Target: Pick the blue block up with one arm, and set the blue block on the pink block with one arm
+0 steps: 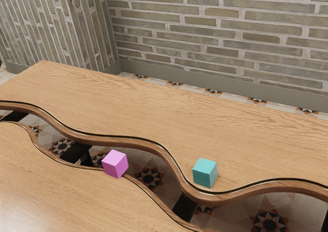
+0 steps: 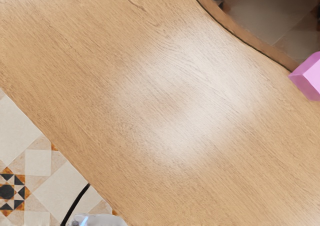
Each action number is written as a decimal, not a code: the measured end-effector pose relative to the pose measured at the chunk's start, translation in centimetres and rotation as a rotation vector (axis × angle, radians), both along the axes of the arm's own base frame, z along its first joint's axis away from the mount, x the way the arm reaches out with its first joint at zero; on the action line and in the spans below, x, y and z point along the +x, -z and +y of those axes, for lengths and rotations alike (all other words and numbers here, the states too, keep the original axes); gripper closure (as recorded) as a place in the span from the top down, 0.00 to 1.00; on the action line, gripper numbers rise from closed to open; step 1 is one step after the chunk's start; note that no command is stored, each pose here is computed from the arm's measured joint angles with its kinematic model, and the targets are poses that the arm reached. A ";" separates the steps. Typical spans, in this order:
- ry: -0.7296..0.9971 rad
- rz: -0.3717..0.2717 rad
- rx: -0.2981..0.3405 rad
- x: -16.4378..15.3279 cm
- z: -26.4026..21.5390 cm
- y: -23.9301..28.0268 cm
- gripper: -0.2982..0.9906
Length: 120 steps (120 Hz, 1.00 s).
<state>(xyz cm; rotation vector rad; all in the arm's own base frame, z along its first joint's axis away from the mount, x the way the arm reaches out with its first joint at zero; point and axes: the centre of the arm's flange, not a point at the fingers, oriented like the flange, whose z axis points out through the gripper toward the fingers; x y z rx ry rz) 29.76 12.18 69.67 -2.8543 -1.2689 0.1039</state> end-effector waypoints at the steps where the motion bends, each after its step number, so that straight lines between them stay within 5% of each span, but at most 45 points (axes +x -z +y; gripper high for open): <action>1: -0.001 0.001 0.001 -0.1 0.0 0.0 0.77; 17: -0.016 0.015 0.011 -0.5 0.2 0.1 0.77; 28: 0.013 -0.245 0.124 -4.8 -3.8 -15.0 0.77; 37: 0.183 -0.250 0.184 -6.5 -13.0 -17.2 0.77; 45: 0.301 -0.132 0.205 -4.9 -17.4 -11.8 0.77; 59: 0.379 0.066 0.178 -2.1 -17.3 2.6 0.77; 73: 0.435 0.091 0.098 -1.4 -17.2 9.6 0.77; 83: 0.459 0.082 -0.034 -1.2 -19.2 12.9 0.77; 95: 0.463 0.156 -0.175 0.0 -21.1 17.1 0.77; 110: 0.466 0.221 -0.248 8.0 -20.8 25.9 0.77; 120: 0.509 0.128 -0.247 12.4 -21.3 27.4 0.77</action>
